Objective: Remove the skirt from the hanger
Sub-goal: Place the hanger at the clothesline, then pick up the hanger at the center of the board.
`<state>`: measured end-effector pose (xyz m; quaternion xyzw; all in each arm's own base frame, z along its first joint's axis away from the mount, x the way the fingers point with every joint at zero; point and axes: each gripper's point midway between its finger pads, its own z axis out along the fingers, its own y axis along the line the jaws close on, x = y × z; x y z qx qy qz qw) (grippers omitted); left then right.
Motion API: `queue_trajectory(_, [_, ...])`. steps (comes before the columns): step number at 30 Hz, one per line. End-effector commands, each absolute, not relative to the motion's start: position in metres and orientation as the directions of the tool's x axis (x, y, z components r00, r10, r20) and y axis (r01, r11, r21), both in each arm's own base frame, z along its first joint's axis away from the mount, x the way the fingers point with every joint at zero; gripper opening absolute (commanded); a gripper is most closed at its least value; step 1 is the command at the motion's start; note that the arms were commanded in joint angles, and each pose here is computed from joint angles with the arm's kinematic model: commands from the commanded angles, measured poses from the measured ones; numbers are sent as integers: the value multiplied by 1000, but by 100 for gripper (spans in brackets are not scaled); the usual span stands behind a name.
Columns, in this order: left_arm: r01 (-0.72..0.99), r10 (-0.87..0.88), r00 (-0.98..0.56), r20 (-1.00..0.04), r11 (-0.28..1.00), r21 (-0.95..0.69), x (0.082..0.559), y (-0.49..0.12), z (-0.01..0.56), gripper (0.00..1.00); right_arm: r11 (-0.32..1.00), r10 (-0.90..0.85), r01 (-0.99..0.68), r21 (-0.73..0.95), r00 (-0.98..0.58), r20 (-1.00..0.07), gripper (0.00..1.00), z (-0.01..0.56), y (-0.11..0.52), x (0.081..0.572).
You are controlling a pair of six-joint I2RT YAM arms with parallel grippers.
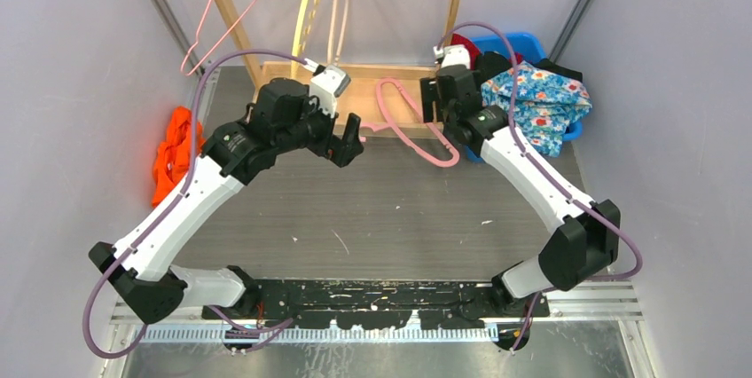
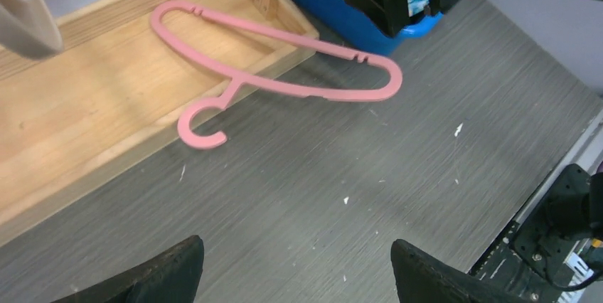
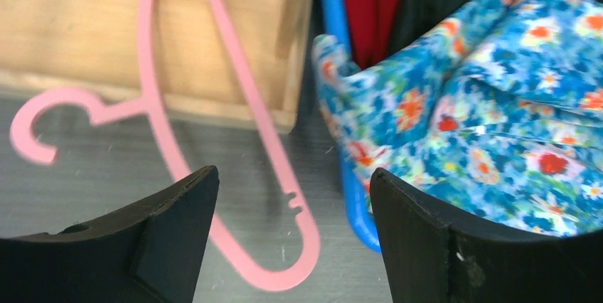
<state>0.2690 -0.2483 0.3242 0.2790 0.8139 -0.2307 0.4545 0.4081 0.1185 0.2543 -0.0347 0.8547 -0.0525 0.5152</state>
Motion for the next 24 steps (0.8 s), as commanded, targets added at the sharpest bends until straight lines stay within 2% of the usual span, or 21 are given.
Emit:
queue_trajectory(1, [633, 186, -356, -916, 769, -90, 271, -236, 346, 100, 964, -265, -159, -213, -492, -829, 82, 243, 154, 386])
queue_trajectory(4, [628, 180, -367, -912, 771, -100, 271, -236, 342, 100, 945, -322, -224, -238, -513, -796, 82, 225, 172, 376])
queue_trajectory(11, [605, 152, -374, -915, 788, -117, 266, -229, 340, 100, 938, -334, -281, -201, -591, -734, 82, 172, 189, 372])
queue_trajectory(18, [597, 158, -382, -911, 795, -113, 264, -226, 337, 100, 929, -365, -305, -211, -652, -665, 81, 127, 198, 376])
queue_trajectory(24, [603, 156, -378, -913, 789, -115, 267, -229, 339, 100, 928, -370, -294, -228, -669, -644, 80, 110, 203, 384])
